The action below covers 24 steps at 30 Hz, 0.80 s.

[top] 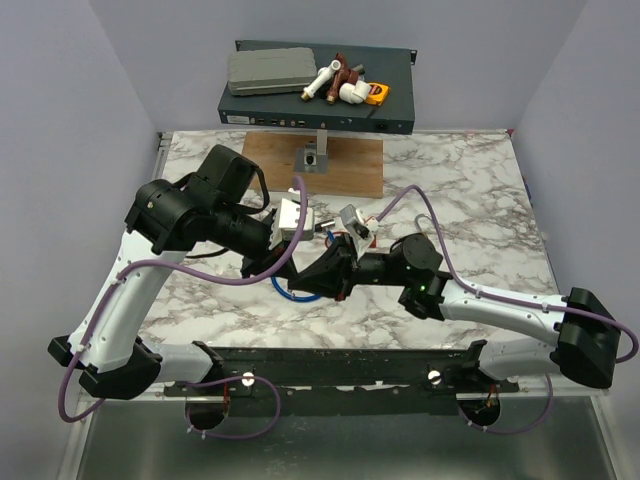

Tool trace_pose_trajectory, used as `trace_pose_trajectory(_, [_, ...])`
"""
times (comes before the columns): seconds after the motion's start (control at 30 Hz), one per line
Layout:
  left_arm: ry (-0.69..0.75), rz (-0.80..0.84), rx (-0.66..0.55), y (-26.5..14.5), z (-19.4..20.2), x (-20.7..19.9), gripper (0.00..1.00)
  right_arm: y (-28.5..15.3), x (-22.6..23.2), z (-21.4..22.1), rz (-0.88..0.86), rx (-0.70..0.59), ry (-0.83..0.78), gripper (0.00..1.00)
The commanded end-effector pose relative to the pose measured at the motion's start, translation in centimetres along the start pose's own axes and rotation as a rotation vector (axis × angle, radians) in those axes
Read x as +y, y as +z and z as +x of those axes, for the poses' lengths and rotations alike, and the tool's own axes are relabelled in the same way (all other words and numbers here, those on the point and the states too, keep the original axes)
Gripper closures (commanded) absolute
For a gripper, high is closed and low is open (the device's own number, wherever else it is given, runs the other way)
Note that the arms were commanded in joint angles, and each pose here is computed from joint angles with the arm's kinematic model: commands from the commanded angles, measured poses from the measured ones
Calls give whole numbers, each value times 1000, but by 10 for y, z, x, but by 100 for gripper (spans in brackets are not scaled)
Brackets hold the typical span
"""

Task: Unlock with the key
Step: Pick up the key from the center of the board.

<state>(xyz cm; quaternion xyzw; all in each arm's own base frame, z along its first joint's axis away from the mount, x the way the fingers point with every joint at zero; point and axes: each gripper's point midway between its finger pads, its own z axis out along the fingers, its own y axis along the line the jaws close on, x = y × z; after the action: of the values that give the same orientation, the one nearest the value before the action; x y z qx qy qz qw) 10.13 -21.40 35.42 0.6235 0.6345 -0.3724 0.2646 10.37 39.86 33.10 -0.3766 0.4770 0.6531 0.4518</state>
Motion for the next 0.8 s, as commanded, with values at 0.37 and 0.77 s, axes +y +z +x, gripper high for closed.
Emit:
trace_pose_trajectory(0.37, [-23,-28,7,-4,-6,5,78,-13,5,8,42,80,23,99])
trace_pose_trajectory(0.77, [-3,-82,-7,5,-20,39,34,-42,-4,31,173,217,44,99])
